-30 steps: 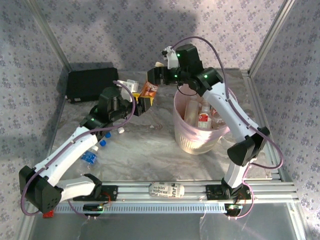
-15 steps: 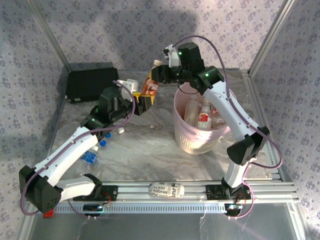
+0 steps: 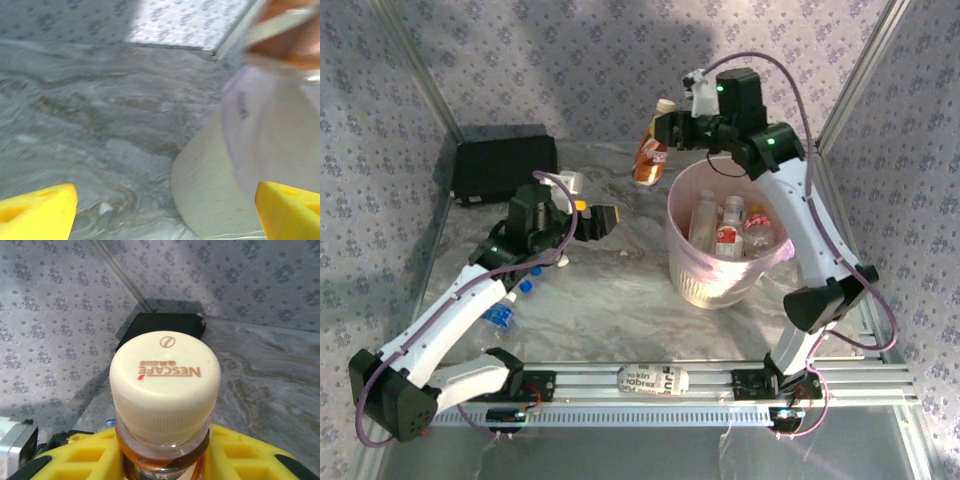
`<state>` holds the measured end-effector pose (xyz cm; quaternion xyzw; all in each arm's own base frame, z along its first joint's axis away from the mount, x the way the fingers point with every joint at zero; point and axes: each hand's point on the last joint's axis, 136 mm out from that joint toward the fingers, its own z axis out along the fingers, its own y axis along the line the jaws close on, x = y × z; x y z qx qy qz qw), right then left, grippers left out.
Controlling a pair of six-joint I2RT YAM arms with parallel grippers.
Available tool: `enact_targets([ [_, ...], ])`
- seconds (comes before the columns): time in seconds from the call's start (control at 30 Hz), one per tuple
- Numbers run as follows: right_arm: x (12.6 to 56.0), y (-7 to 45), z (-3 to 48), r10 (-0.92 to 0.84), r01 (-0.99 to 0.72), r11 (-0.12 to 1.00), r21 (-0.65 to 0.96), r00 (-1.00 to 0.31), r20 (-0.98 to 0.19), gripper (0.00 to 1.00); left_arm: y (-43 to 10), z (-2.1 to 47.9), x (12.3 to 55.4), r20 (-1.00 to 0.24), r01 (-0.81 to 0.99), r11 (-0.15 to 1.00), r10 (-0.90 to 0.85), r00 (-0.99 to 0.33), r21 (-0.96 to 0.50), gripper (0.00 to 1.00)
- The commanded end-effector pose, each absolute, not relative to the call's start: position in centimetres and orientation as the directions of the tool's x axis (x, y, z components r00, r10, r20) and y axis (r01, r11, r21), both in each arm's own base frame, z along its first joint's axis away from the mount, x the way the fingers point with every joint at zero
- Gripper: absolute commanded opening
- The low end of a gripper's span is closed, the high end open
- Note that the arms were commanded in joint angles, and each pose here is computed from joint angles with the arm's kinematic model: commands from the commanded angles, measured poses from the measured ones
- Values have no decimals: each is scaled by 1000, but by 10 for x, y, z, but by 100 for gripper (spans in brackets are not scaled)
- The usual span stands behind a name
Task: Put the plastic bottles in the bin
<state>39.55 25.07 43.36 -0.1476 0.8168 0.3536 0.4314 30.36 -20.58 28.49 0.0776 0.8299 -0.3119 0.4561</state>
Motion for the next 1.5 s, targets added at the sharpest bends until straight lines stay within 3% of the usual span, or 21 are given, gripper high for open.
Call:
enact_targets([
  [0.0,367,206,472,88,-533,751,391,-506,-858,38,-164,265,305,-751,246,853,-226,-621,-460,91],
  [0.23,327,139,463,110,-410,833,371,-534,-838,36,-92,223,312,-677,-1,915,-298,-673,-403,91],
  [0.53,314,123,421,114,-336,861,381,-604,-789,34,-37,175,324,-622,-206,949,-314,-718,-241,93],
  [0.93,331,156,334,74,-307,841,445,-750,-657,34,-19,152,358,-607,-234,959,-282,-743,-158,94],
  [1.37,339,148,250,77,-185,897,401,-829,-554,33,-2,160,402,-630,-194,981,-154,-761,-6,96],
  [1.47,335,142,243,75,-168,908,385,-837,-542,39,1,156,413,-622,-187,982,-140,-771,11,97],
])
